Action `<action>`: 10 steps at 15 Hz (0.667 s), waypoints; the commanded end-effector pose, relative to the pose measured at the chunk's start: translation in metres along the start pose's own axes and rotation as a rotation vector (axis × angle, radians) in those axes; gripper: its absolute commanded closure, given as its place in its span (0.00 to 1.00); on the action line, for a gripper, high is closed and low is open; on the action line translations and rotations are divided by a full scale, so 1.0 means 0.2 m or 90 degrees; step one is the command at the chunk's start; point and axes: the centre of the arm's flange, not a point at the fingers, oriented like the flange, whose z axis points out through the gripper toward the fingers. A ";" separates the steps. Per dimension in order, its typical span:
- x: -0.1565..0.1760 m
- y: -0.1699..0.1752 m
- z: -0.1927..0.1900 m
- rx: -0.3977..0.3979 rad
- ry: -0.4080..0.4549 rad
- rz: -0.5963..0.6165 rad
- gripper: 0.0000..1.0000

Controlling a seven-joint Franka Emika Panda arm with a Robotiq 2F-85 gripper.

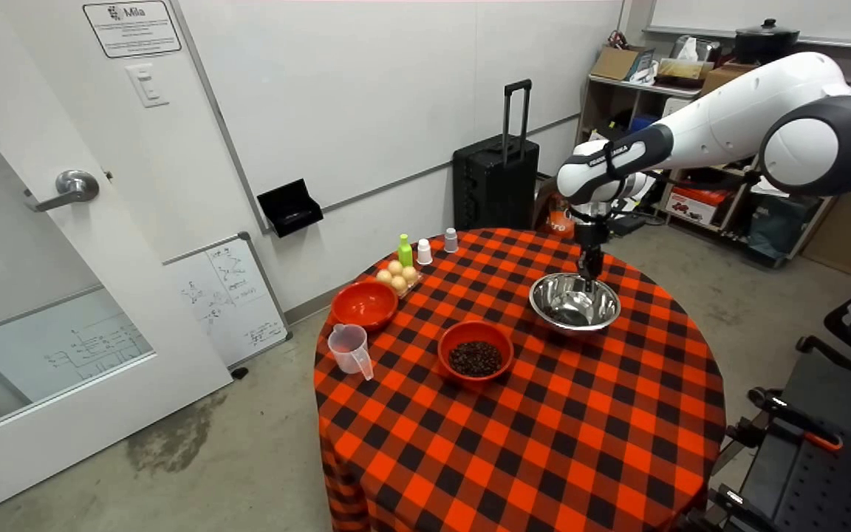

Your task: Pour the contents in the silver bowl into the red bowl

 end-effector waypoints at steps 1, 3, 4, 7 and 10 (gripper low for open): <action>0.01 -0.02 0.09 0.012 -0.002 0.007 0.98; 0.00 -0.03 0.08 0.025 -0.012 -0.001 0.68; 0.00 -0.04 0.07 0.027 -0.014 -0.004 0.66; -0.02 -0.10 0.03 0.039 -0.013 -0.022 0.45; -0.05 -0.17 -0.06 0.027 0.021 0.002 0.23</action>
